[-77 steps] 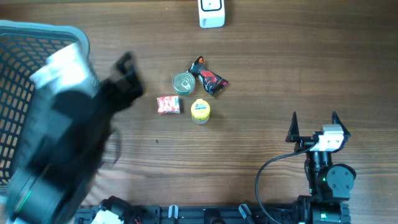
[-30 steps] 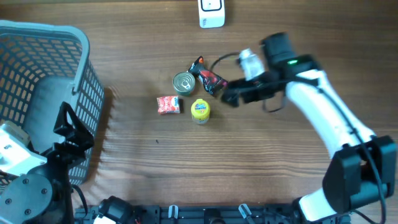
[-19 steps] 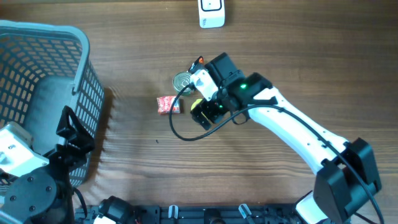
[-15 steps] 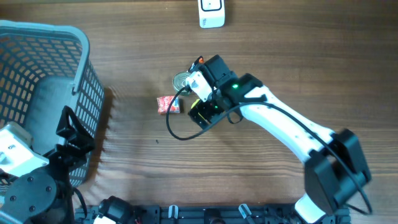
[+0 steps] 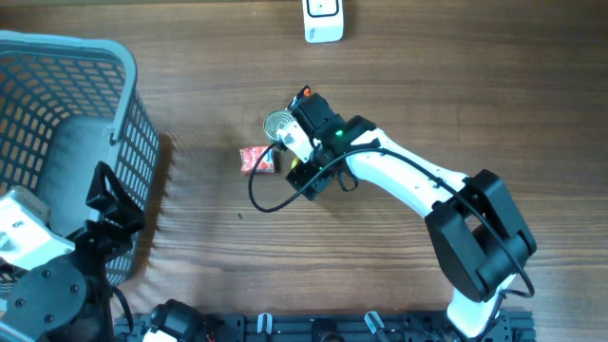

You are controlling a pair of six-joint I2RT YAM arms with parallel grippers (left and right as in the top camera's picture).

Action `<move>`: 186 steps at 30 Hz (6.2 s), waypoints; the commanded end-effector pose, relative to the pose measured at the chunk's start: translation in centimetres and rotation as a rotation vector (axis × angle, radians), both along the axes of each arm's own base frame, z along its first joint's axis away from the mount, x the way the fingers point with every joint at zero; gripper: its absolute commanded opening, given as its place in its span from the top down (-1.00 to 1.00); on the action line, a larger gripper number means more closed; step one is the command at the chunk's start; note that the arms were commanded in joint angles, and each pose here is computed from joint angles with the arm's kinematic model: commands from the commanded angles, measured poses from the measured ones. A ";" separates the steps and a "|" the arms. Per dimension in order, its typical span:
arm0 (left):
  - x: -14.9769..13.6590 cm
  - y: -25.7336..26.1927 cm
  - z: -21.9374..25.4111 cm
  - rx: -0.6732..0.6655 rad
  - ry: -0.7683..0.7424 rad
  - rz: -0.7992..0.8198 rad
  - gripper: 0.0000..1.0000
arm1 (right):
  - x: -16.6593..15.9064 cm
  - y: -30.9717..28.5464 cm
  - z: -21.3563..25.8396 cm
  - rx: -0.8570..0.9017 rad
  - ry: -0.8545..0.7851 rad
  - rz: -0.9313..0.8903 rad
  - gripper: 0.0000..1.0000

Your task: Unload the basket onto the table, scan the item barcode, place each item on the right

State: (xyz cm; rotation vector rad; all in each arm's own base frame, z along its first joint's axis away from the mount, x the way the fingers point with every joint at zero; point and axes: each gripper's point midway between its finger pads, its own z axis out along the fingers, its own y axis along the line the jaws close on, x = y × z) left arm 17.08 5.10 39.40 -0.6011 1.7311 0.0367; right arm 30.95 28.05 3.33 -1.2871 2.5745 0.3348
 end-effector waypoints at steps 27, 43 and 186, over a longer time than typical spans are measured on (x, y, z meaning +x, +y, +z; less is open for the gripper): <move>0.0 0.2 -0.2 0.004 0.005 0.013 -1.00 | 0.6 -1.7 -0.4 0.055 0.252 -1.090 -0.08; 0.1 -0.1 -0.3 0.000 0.012 -0.005 -1.00 | -0.2 0.1 0.0 0.134 0.410 -1.245 -1.00; 0.0 -0.3 -0.8 -0.012 0.030 -0.013 -1.00 | -2.8 -2.2 -0.7 -0.109 0.138 -0.056 -0.37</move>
